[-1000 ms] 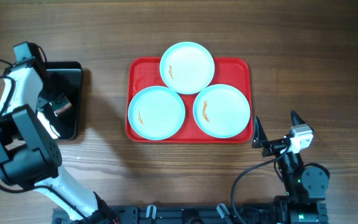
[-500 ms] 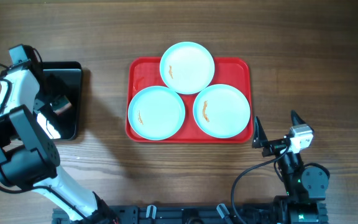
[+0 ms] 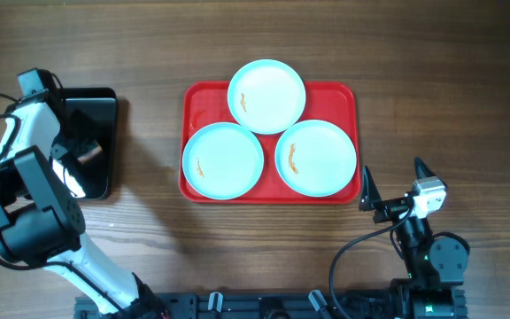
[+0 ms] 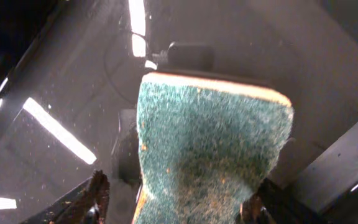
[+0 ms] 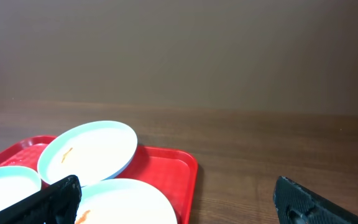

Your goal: Clean dirty plates on tray and stack at the side

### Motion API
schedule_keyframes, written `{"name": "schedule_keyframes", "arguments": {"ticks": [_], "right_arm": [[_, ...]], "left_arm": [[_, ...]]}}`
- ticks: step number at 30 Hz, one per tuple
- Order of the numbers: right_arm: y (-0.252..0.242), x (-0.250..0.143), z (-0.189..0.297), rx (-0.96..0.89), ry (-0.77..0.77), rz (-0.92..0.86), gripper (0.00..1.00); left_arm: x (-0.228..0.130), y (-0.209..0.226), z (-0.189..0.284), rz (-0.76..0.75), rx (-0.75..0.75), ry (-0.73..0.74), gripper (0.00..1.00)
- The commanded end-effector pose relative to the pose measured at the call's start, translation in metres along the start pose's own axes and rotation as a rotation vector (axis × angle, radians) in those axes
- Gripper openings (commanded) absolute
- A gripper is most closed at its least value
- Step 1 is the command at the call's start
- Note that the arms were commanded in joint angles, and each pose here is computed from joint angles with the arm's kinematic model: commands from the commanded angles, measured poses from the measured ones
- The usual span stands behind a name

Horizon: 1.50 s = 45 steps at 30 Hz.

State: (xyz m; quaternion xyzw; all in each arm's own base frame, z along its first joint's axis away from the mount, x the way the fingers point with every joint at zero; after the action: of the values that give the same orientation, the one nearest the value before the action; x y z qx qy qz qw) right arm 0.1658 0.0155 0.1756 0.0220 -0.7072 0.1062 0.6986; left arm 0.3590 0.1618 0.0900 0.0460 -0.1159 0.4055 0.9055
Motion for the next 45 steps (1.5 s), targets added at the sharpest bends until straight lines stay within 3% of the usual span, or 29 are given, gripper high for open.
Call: {"name": "schedule_keyframes", "arguments": {"ticks": [1,13,25,31,37,43,45], "right_arm": [[0.0,0.002,0.0,-0.01,-0.012,0.02,1.0],[0.0,0.002,0.0,-0.01,-0.012,0.02,1.0],[0.0,0.002,0.0,-0.01,-0.012,0.02,1.0],[0.0,0.002,0.0,-0.01,-0.012,0.02,1.0],[0.0,0.002,0.0,-0.01,-0.012,0.02,1.0],[0.0,0.002,0.0,-0.01,-0.012,0.02,1.0],[0.0,0.002,0.0,-0.01,-0.012,0.02,1.0]], "left_arm": [[-0.002,0.0,-0.007,-0.008,-0.004,0.009,0.66],[-0.004,-0.001,-0.023,-0.01,0.004,0.031,0.64],[-0.002,-0.001,-0.015,-0.007,-0.003,0.013,0.46],[0.002,-0.001,0.001,-0.001,-0.017,-0.018,0.44],[0.0,0.0,0.002,-0.002,-0.011,-0.004,0.3],[-0.002,0.001,0.002,-0.003,-0.006,0.006,0.04],[-0.003,0.002,0.002,-0.003,-0.005,0.009,0.04]]}}
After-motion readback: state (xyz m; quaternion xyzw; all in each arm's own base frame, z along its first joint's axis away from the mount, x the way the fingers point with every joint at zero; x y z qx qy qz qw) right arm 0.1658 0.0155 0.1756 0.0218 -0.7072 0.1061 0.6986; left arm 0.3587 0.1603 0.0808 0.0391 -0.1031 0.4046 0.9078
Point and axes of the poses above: each gripper's point midway between its finger pads, its own z axis back along the fingers, its own y axis along the line the jaws close on, x = y × z, the point moved 8 cm from there along z, back along the fingers, and after that the axes turned 8 degrees about z, right-handed, at the moved point
